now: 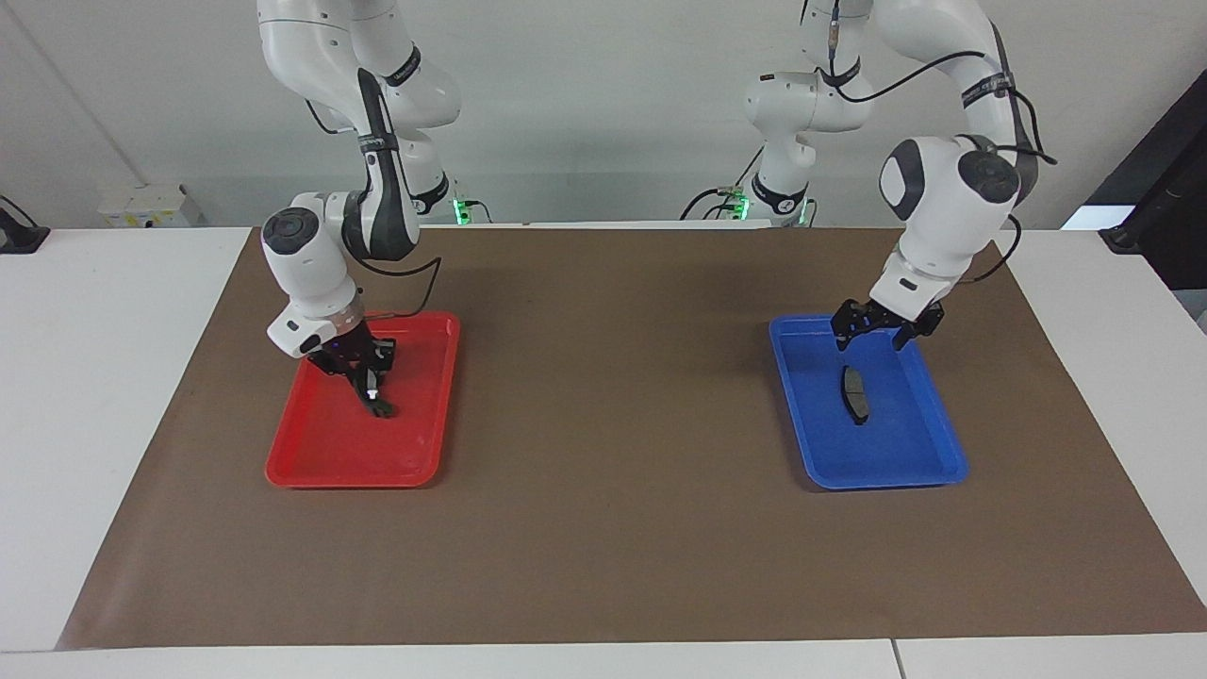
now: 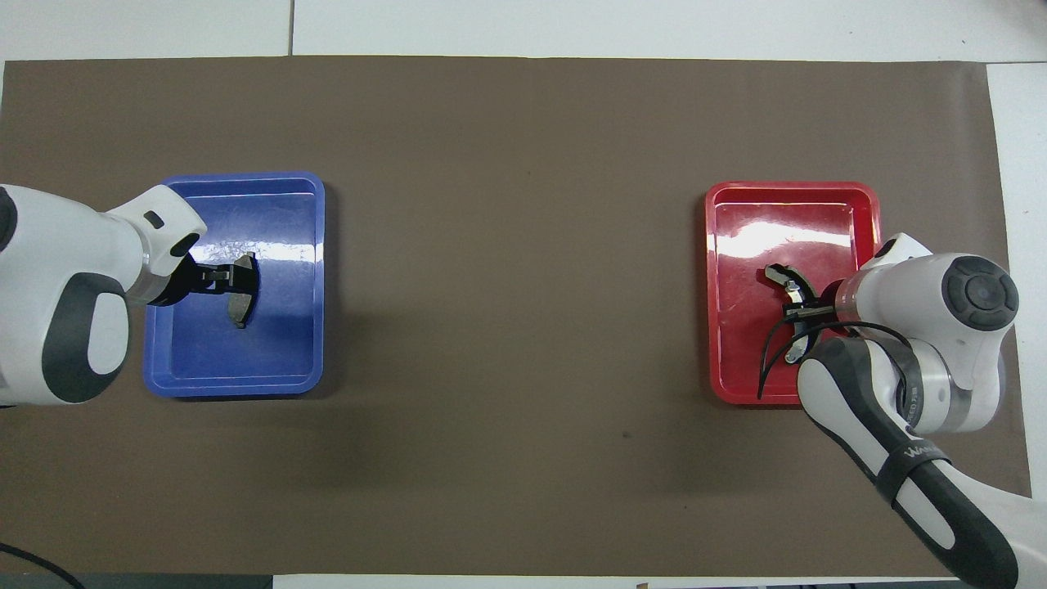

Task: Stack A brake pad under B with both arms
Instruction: 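Grasp the brake pad in the blue tray with the left gripper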

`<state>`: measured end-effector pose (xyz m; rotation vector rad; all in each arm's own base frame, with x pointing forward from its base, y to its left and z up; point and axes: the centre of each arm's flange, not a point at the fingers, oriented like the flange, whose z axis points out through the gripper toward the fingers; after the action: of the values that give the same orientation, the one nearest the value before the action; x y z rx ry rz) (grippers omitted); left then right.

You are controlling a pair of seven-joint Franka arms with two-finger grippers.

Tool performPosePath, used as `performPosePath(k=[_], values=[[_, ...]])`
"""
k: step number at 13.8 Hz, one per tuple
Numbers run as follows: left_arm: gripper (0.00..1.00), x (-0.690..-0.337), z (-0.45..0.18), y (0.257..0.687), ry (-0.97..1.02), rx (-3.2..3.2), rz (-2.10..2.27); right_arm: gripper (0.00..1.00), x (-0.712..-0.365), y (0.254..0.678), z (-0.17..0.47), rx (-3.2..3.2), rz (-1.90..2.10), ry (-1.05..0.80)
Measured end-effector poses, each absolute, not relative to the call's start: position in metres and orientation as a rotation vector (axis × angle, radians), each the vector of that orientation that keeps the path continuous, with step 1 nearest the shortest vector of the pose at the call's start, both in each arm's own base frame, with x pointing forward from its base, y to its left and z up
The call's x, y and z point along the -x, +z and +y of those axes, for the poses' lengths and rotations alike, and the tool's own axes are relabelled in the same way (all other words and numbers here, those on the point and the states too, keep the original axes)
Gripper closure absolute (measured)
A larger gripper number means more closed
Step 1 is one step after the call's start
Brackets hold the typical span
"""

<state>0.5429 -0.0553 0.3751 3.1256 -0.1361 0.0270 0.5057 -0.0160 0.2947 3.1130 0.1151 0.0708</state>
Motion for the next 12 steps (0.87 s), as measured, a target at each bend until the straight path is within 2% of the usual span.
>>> performPosePath(k=[3,5,8,9,10,11,12], values=[[0.02,-0.545,-0.055,0.312,0.014,-3.135,-0.134,0.57,-0.506,0.295,-0.016,-3.113,0.115,0.073],[0.02,-0.543,-0.051,0.284,-0.005,-3.141,-0.127,0.57,-0.509,0.298,-0.016,-3.113,0.115,0.072],[0.03,-0.544,-0.05,0.279,0.002,-3.142,-0.124,0.57,-0.522,0.319,-0.017,-3.113,0.112,0.033],[0.09,-0.544,-0.05,0.28,0.004,-3.142,-0.123,0.57,-0.528,0.329,-0.017,-3.113,0.11,0.018],[0.09,-0.544,-0.05,0.28,0.002,-3.142,-0.123,0.57,-0.532,0.338,-0.018,-3.115,0.105,0.007],[0.15,-0.545,-0.05,0.281,0.003,-3.142,-0.125,0.57,-0.535,0.347,-0.018,-3.119,0.1,0.002],[0.29,-0.546,-0.049,0.284,-0.002,-3.142,-0.137,0.57,-0.537,0.356,-0.018,-3.12,0.097,0.006]])
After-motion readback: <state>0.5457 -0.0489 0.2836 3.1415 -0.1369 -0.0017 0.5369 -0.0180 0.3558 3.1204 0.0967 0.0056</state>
